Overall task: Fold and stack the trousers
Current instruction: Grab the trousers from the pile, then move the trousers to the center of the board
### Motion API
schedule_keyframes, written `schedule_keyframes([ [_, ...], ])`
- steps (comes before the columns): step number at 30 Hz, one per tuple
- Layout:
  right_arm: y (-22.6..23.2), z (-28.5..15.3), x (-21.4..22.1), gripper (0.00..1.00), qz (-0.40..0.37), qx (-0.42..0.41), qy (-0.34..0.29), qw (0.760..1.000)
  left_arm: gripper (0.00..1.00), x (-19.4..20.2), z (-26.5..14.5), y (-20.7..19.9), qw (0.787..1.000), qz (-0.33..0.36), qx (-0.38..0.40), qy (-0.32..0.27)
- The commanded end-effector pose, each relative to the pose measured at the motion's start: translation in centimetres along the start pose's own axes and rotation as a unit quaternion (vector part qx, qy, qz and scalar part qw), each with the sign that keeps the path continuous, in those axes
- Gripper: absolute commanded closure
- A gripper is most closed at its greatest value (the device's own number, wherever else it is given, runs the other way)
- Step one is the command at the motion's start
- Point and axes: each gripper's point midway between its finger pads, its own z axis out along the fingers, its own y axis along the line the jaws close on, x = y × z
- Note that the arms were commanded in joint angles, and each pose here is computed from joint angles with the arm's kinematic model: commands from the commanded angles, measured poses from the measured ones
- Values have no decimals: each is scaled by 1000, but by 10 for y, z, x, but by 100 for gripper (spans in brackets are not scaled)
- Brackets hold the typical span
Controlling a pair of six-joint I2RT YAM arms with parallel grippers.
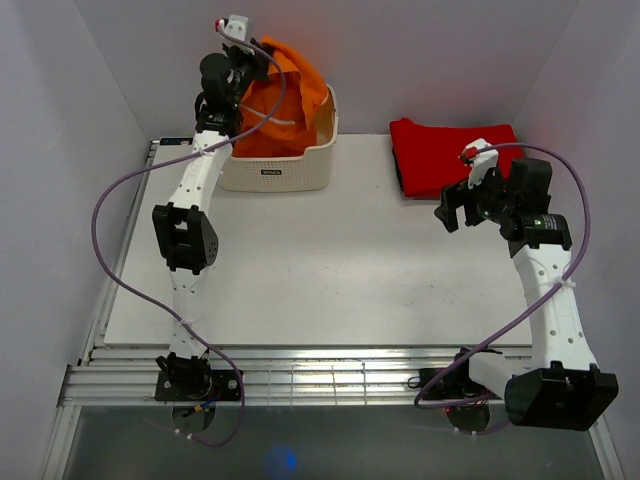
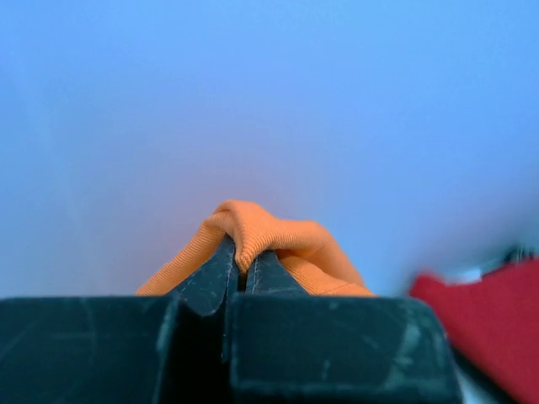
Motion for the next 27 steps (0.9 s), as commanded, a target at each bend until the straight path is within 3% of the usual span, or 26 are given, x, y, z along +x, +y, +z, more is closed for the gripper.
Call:
schedule_keyframes([
  [1,21,-16,-76,10,-45,-44,-172,983,100,-286,-85,-73,935,106,61,-334],
  [2,28,-26,-104,10,-65,-52,-236,968,100,-301,-97,-83,925,114,70,-355],
  [3,32,-18,-99,10,-60,-60,-250,965,100,-325,-115,-91,915,121,72,-378],
  [6,55,-25,-139,10,-100,-69,-355,927,100,-364,-145,-105,892,133,74,-426],
  [10,94,7,-175,10,-126,-74,-395,907,100,-406,-186,-120,868,134,80,-471],
  [11,94,31,-175,10,-120,-71,-384,913,100,-410,-191,-124,866,131,85,-476],
  [13,117,37,-204,10,-126,-87,-416,897,100,-421,-205,-132,860,127,93,-486],
  [14,113,68,-201,10,-107,-67,-399,908,100,-425,-210,-134,857,126,95,-490],
  [18,128,106,-230,10,-68,-57,-443,892,100,-432,-221,-141,854,125,108,-493],
  [19,139,105,-241,10,-68,-64,-470,878,100,-432,-222,-143,854,126,112,-492],
  [23,179,147,-255,10,-80,-102,-477,869,100,-430,-223,-145,857,119,118,-487],
  [27,228,154,-284,10,-122,-136,-511,840,100,-429,-221,-142,857,115,112,-489],
])
